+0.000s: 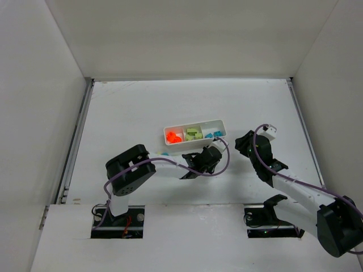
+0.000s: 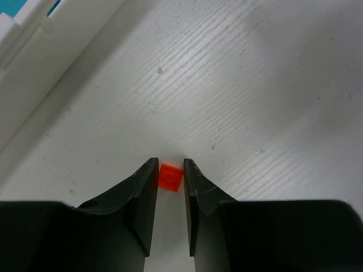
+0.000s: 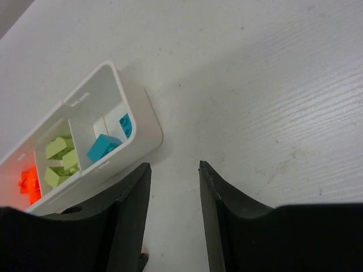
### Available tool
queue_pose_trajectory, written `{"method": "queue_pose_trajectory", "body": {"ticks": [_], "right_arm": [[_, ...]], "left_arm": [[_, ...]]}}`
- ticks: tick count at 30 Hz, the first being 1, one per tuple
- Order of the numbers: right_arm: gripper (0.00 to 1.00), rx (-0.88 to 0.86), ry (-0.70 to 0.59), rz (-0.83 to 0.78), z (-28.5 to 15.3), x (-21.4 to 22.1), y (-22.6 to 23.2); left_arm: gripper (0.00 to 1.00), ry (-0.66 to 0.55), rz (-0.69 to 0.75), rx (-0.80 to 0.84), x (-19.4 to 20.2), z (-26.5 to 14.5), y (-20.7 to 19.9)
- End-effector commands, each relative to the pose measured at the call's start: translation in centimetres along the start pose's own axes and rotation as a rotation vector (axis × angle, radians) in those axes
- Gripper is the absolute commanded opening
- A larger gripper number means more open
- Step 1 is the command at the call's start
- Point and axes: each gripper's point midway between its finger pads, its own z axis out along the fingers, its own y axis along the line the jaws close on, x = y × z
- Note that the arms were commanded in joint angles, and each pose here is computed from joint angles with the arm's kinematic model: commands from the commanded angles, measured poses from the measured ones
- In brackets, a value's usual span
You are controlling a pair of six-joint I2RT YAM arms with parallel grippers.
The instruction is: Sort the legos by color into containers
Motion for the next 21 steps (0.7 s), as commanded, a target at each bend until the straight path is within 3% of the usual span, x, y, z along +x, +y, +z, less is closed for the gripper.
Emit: {"method": "queue_pose_trajectory", "body": {"ticks": [1,14,21], "right_arm": [[0.46,-0.053,-0.052,0.028,-0.1,-1.7,1.6],[0.46,-0.058,-0.057,0.031,-0.2,-1.8,1.7],[0.46,-0.058,-0.055,0.03,-0.2,-1.8,1.7]], "left_arm": [[0.2,0.115,0.067,-0.024,3.5,-1.0,1.2],[0.19,-0.013,-0.002,-0.077,-1.3,-3.0,2.5],[0.19,-0.087,-0.094,-0.124,-4.1,-5.0,5.4]]}}
